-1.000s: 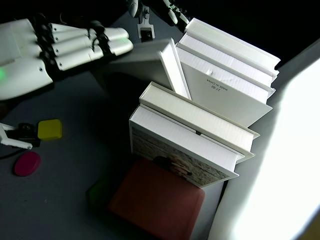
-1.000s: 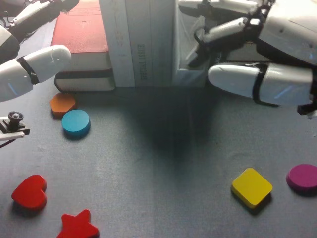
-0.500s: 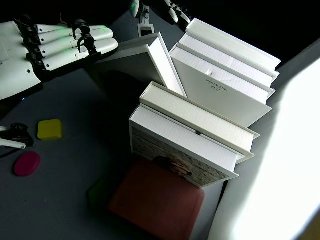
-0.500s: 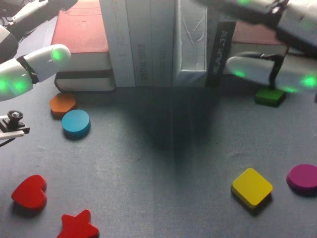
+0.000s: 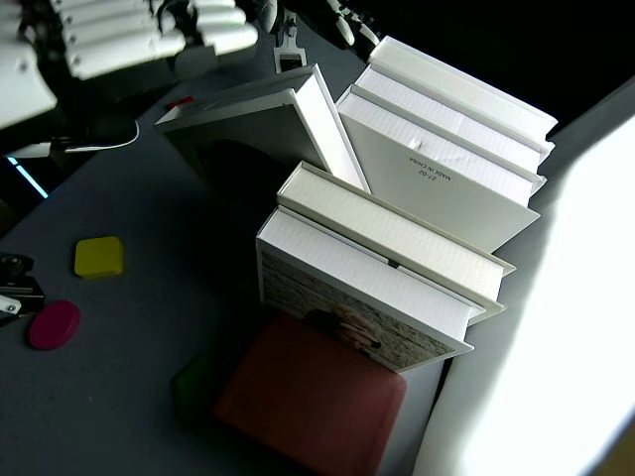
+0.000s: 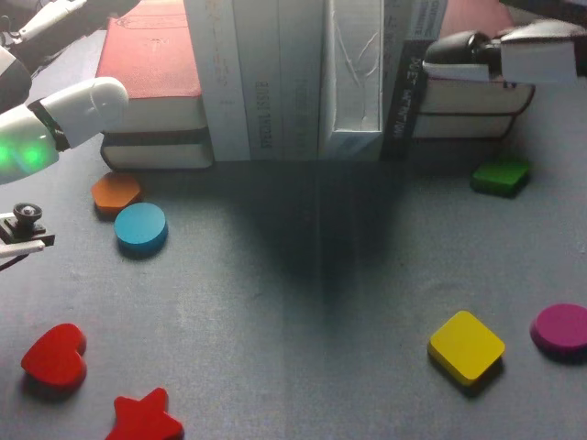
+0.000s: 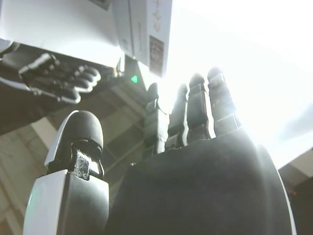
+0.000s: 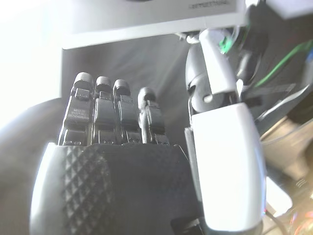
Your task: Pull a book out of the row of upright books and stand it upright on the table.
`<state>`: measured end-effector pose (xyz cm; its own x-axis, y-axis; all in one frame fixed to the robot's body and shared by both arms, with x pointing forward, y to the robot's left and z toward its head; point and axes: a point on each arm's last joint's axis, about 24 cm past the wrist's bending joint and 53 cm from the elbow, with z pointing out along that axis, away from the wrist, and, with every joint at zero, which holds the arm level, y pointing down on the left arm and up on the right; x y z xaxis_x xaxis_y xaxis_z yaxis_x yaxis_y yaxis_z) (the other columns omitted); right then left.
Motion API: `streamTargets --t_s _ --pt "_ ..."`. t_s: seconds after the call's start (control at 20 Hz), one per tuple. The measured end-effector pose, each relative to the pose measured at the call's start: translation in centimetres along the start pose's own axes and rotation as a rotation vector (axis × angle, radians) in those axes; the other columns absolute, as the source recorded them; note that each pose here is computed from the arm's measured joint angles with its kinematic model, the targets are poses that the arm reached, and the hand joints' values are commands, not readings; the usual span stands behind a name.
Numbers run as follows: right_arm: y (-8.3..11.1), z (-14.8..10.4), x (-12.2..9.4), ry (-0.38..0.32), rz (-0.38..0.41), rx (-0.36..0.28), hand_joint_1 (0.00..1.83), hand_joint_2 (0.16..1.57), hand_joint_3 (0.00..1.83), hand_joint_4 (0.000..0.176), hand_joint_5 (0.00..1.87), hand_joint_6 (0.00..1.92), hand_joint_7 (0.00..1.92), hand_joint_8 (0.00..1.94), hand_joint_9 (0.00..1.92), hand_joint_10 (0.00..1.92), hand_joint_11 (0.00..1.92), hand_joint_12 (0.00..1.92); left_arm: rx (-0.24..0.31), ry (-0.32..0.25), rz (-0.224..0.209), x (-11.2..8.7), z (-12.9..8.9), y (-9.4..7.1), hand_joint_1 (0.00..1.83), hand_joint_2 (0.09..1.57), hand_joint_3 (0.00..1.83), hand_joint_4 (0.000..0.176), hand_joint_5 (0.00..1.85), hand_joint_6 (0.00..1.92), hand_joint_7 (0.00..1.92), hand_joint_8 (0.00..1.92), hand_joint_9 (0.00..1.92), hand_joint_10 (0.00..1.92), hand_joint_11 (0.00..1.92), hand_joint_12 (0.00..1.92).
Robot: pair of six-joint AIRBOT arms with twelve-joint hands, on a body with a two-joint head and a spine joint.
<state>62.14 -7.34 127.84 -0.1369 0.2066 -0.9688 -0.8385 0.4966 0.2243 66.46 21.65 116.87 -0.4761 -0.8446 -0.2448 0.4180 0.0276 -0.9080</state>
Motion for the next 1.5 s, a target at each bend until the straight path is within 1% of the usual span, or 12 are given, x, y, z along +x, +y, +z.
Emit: streamTargets --t_s 0.15,0.2,0.3,0.65,0.75,0.8,0.9,1.05,1.1,1.15,1.2,1.5 --pt "-0.2 0.4 1.9 0.109 -0.120 0.027 1.21 1.05 0.00 0.175 0.00 0.00 0.00 0.00 0.00 0.00 0.00 0.00 -0.008 0.003 0.001 0.1 -0.2 0.2 0.27 1.37 0.00 0.078 0.19 0.00 0.00 0.00 0.00 0.00 0.00 0.00" --pt "0.0 0.6 1.8 0.128 -0.147 0.020 1.24 0.99 0.00 0.092 0.00 0.00 0.00 0.00 0.00 0.00 0.00 0.00 -0.007 0.002 0.001 0.1 -0.2 0.2 0.30 1.36 0.00 0.075 0.20 0.00 0.00 0.00 0.00 0.00 0.00 0.00" --pt "0.6 1.1 1.6 0.142 -0.163 0.003 1.25 0.98 0.00 0.116 0.00 0.00 0.00 0.00 0.00 0.00 0.00 0.00 -0.008 0.000 0.001 0.0 -0.2 0.2 0.31 1.36 0.00 0.071 0.20 0.00 0.00 0.00 0.00 0.00 0.00 0.00" --pt "4.0 3.6 4.6 0.271 -0.320 -0.115 1.30 0.91 0.00 0.062 0.00 0.00 0.00 0.00 0.00 0.00 0.02 0.01 -0.011 -0.004 -0.006 0.1 -0.2 0.5 0.28 1.36 0.00 0.069 0.16 0.00 0.00 0.00 0.00 0.00 0.00 0.00" --pt "4.5 4.0 6.0 0.317 -0.347 -0.138 1.25 0.90 0.05 0.047 0.00 0.00 0.00 0.00 0.00 0.00 0.00 0.74 -0.014 -0.008 -0.007 0.0 -0.3 0.6 0.32 1.37 0.00 0.071 0.16 0.00 0.00 0.00 0.00 0.00 0.00 0.00" --pt "4.6 4.2 6.6 0.340 -0.352 -0.143 1.19 0.95 0.02 0.018 0.07 0.02 0.00 0.00 0.00 0.00 0.00 1.17 -0.016 -0.007 -0.007 0.1 -0.3 0.7 0.32 1.36 0.00 0.070 0.16 0.01 0.01 0.00 0.00 0.00 0.00 0.00" --pt "4.6 4.6 8.2 0.400 -0.373 -0.154 1.28 0.94 0.00 0.000 0.31 0.08 0.27 0.05 0.25 0.08 0.00 1.48 -0.023 -0.008 -0.007 0.1 -0.5 0.9 0.23 1.36 0.00 0.066 0.16 0.00 0.00 0.00 0.00 0.00 0.00 0.00" --pt "4.5 5.4 9.9 0.459 -0.412 -0.165 1.31 0.95 0.00 0.000 0.46 0.09 0.46 0.05 0.44 0.15 0.13 1.53 -0.024 -0.014 -0.008 -0.1 -0.5 0.9 0.19 1.36 0.00 0.068 0.16 0.00 0.00 0.00 0.00 0.00 0.00 0.00" --pt "4.9 5.5 10.3 0.469 -0.430 -0.178 1.28 1.06 0.02 0.000 0.95 0.52 0.90 0.96 0.76 0.85 0.39 1.65 -0.024 -0.013 -0.008 -0.1 -0.5 0.9 0.19 1.36 0.00 0.068 0.16 0.00 0.00 0.00 0.00 0.00 0.00 0.00" --pt "5.6 5.5 10.6 0.475 -0.446 -0.196 1.28 1.06 0.02 0.000 0.95 0.52 0.90 0.96 0.76 0.85 0.39 1.65 -0.026 -0.015 -0.009 -0.1 -0.5 0.9 0.19 1.36 0.00 0.068 0.16 0.00 0.00 0.00 0.00 0.00 0.00 0.00" --pt "6.2 5.4 10.7 0.475 -0.457 -0.211 1.20 1.16 0.01 0.000 0.94 0.97 0.78 1.28 0.56 1.33 0.30 1.79 -0.025 -0.018 -0.009 -0.2 -0.5 0.9 0.19 1.36 0.00 0.070 0.16 0.00 0.00 0.00 0.00 0.00 0.00 0.00" --pt "8.3 4.9 11.2 0.493 -0.490 -0.292 1.24 1.15 0.00 0.000 0.93 0.89 0.94 1.32 0.78 1.49 0.50 1.85 -0.044 -0.017 -0.021 0.2 -0.8 1.7 0.27 1.36 0.00 0.067 0.19 0.01 0.00 0.00 0.00 0.00 0.00 0.00"
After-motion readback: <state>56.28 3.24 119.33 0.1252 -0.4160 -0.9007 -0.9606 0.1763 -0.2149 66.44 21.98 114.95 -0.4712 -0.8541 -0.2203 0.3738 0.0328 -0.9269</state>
